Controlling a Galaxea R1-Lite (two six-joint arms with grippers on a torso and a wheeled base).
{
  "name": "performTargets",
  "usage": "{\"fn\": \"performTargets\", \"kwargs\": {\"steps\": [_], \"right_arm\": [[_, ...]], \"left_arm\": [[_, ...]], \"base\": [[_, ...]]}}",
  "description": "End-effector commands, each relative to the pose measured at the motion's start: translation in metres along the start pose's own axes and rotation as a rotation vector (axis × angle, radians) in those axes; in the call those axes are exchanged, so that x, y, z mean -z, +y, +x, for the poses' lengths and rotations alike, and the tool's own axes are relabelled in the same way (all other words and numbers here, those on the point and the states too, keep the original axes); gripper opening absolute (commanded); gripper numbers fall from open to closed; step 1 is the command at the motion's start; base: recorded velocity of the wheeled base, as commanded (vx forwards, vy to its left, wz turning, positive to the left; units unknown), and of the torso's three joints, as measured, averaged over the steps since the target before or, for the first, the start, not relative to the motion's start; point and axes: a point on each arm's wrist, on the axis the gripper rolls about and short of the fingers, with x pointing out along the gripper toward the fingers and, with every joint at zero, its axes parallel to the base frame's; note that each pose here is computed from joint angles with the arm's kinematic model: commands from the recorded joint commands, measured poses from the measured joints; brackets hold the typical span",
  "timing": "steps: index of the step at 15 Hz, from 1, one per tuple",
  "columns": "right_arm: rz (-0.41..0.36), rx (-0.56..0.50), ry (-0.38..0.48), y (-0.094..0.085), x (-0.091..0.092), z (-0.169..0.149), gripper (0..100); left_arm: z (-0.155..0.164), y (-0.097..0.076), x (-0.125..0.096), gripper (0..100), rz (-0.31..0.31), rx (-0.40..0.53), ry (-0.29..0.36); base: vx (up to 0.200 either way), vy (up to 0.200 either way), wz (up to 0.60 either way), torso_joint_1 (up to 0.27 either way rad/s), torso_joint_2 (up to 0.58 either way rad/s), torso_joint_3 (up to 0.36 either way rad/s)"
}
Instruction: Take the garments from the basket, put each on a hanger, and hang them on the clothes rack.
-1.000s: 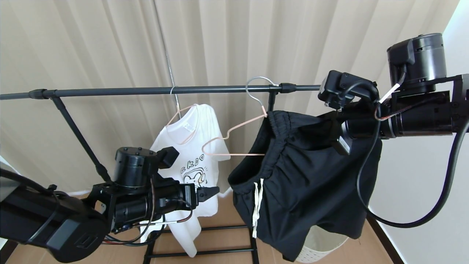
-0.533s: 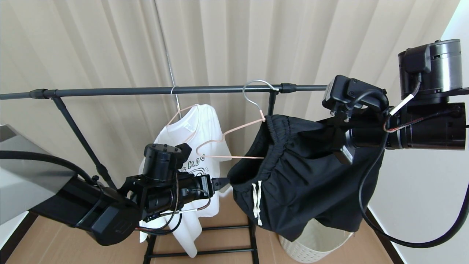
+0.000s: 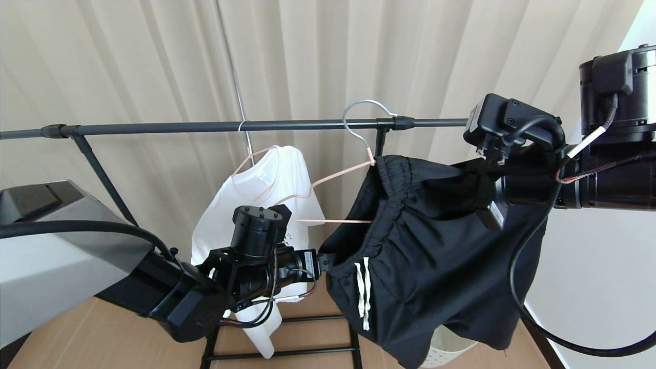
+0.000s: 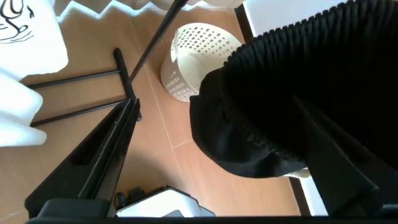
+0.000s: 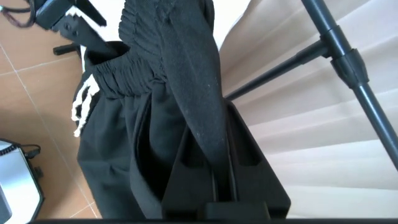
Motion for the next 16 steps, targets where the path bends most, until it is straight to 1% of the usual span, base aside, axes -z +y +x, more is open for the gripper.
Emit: {"fn": "performTargets", "kwargs": {"steps": [1, 2, 4, 6, 9, 10, 12, 13, 14, 16], "right_arm": [[-0.003, 0.007, -0.01, 0.0, -0.002, -0.004, 0], [-0.003, 0.008, -0.011, -0.001, -0.002, -0.005, 0], [-0.002, 0.006, -0.009, 0.0, -0.002, -0.005, 0], [0.011, 0.005, -0.003, 0.0, 0.0, -0.005, 0], [0.043, 0.004, 0.014, 0.001, 0.005, -0.004, 0], [0.058, 0.005, 0.027, 0.001, 0.009, -0.004, 0], [0.09, 0.005, 0.04, 0.002, 0.015, -0.006, 0], [0.127, 0.002, 0.045, 0.004, 0.018, -0.009, 0], [0.176, 0.015, 0.035, 0.007, 0.022, -0.015, 0], [0.223, 0.031, 0.005, 0.011, 0.033, -0.017, 0]], "left_arm": [[0.003, -0.002, 0.004, 100, 0.011, 0.003, 0.014], [0.003, -0.005, 0.007, 0, 0.024, -0.015, 0.008], [0.003, -0.006, 0.01, 0, 0.063, -0.038, 0.007], [0.0, -0.008, 0.012, 0, 0.07, -0.041, 0.008], [-0.016, -0.009, 0.003, 0, 0.07, -0.048, -0.032], [-0.024, -0.009, 0.001, 0, 0.084, -0.047, -0.045], [-0.033, -0.007, -0.003, 0, 0.104, -0.058, -0.064], [-0.038, -0.005, -0.005, 0, 0.119, -0.065, -0.072], [-0.041, -0.003, -0.01, 0, 0.12, -0.081, -0.094], [-0.042, 0.0, -0.012, 0, 0.127, -0.1, -0.102]], "base": [[0.0, 0.0, 0.0, 0.0, 0.0, 0.0], [0.0, 0.0, 0.0, 0.0, 0.0, 0.0], [0.0, 0.0, 0.0, 0.0, 0.0, 0.0], [0.0, 0.0, 0.0, 0.0, 0.0, 0.0], [0.0, 0.0, 0.0, 0.0, 0.0, 0.0], [0.0, 0.0, 0.0, 0.0, 0.0, 0.0], [0.0, 0.0, 0.0, 0.0, 0.0, 0.0], [0.0, 0.0, 0.0, 0.0, 0.0, 0.0], [0.0, 0.0, 0.0, 0.0, 0.0, 0.0], [0.0, 0.0, 0.0, 0.0, 0.0, 0.0]]}}
